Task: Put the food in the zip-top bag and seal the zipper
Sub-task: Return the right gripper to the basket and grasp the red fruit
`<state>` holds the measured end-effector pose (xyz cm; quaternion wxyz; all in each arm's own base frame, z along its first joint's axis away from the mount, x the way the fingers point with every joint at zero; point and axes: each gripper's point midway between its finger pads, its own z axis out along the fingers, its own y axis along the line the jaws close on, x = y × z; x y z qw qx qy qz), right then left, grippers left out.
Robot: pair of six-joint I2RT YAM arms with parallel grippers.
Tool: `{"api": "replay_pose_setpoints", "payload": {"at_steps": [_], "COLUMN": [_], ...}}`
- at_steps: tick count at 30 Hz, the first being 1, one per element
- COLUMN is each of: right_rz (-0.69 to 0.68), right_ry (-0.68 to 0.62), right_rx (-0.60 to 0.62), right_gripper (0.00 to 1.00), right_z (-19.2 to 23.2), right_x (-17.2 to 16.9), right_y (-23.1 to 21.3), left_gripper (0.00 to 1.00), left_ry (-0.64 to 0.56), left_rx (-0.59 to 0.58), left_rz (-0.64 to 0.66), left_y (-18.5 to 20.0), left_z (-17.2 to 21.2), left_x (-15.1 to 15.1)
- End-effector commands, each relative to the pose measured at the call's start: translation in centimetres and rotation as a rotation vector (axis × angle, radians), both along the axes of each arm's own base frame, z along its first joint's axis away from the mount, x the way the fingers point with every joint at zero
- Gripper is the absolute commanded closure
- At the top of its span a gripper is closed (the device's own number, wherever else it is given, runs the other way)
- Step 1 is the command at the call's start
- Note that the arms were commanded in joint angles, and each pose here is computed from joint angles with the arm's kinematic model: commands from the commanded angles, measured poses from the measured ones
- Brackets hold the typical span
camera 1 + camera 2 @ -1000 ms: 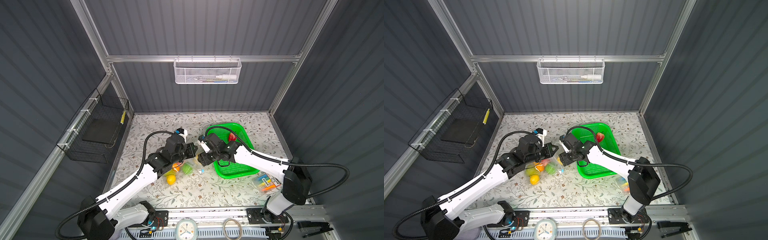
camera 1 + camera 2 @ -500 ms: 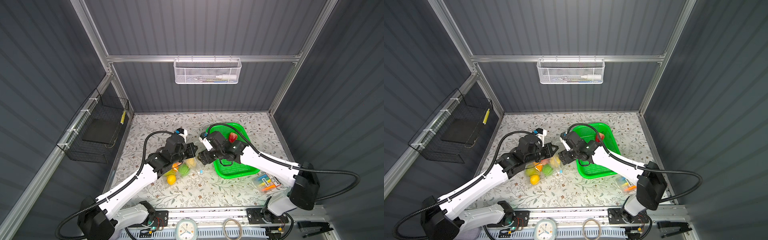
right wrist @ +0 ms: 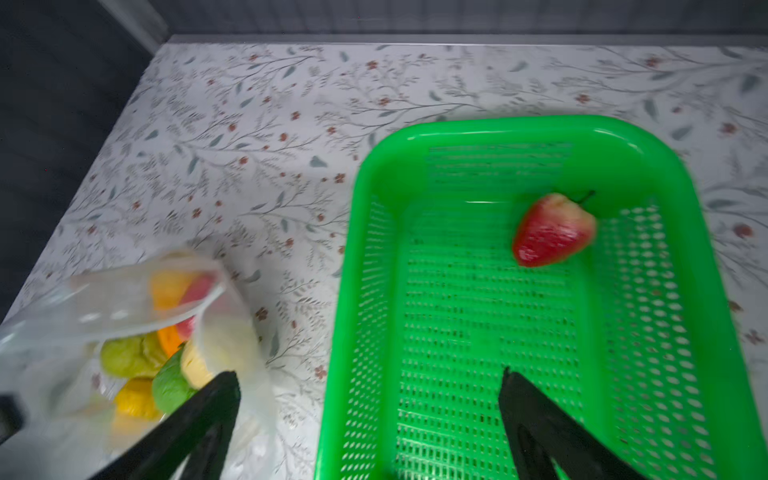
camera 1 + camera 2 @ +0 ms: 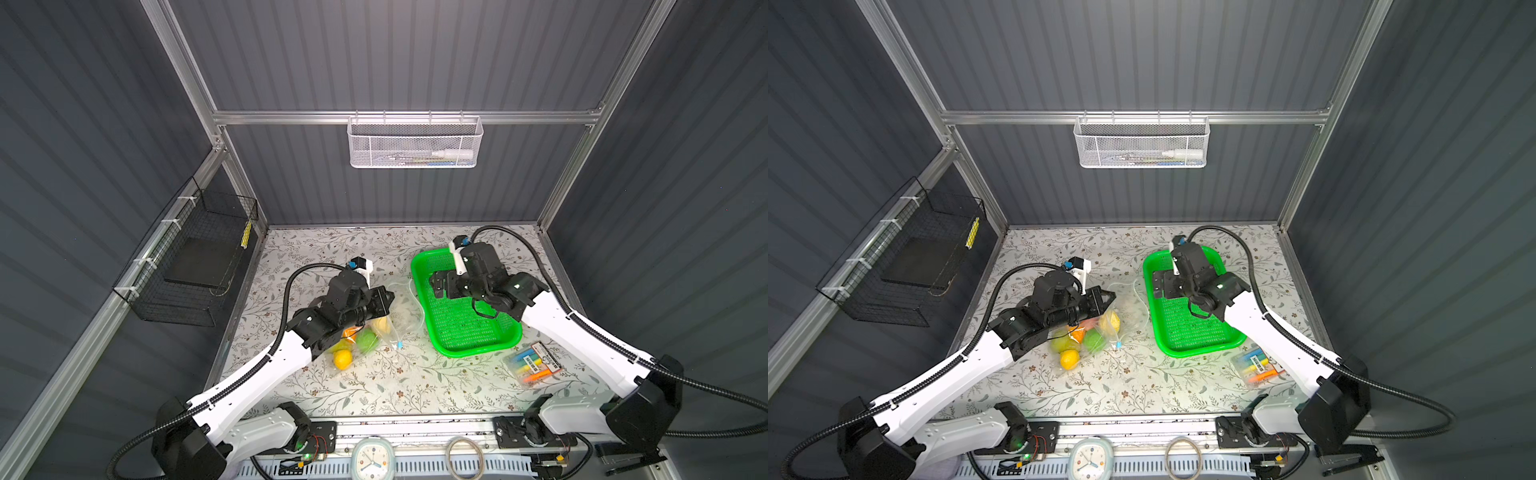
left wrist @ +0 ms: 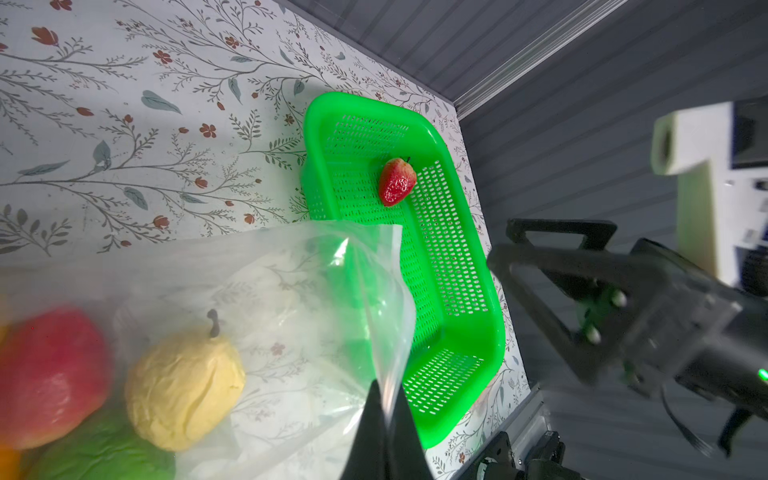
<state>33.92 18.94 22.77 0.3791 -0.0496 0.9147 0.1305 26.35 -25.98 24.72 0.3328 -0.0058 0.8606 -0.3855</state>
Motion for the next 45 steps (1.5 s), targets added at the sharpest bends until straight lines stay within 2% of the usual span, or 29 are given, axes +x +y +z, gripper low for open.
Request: {"api": "replay_pose_setpoints", "payload": {"at_steps": [1,8,16,22,36,45], "right_rz": [-0.187,-0.333,-0.385,-0.409,-0.453,-0.461], "right_ry": [0.045,0.128,0.244,0.308,0.345,0.375], "right_rx": [-0.045,-0.074,-0.168,-0.214,-0.188,-0.203], "right_gripper": [0.01,0.01,0.01,0.02,0.15,0.19], "right_z": [-2.8,-7.2,-11.8,-14.6,-17.0,-18.6], "right_x": [1.4,4.7,9.2,11.3,14.5,15.2], "right_y": [-4.4,-7.5,-8.0,-8.6,-8.6,-8.5], "left_gripper": [1.00,1.00,1.00,1.00,1.00,1.00], "left_ry": [-0.013,-0.017,-0.021,-0.022,-0.018,-0.015], "left_rx": [-0.016,-0.008,-0.003,0.000,-0.010,-0.012], "left_rz": [-0.005,-0.001,0.004,0.006,0.004,0.006], "left_y": [0.0,0.2,0.3,0.3,0.3,0.3], "left_z": [0.4,0.5,0.7,0.7,0.7,0.6], "left_x": [-0.4,-0.4,-0.4,-0.3,-0.4,-0.4]}}
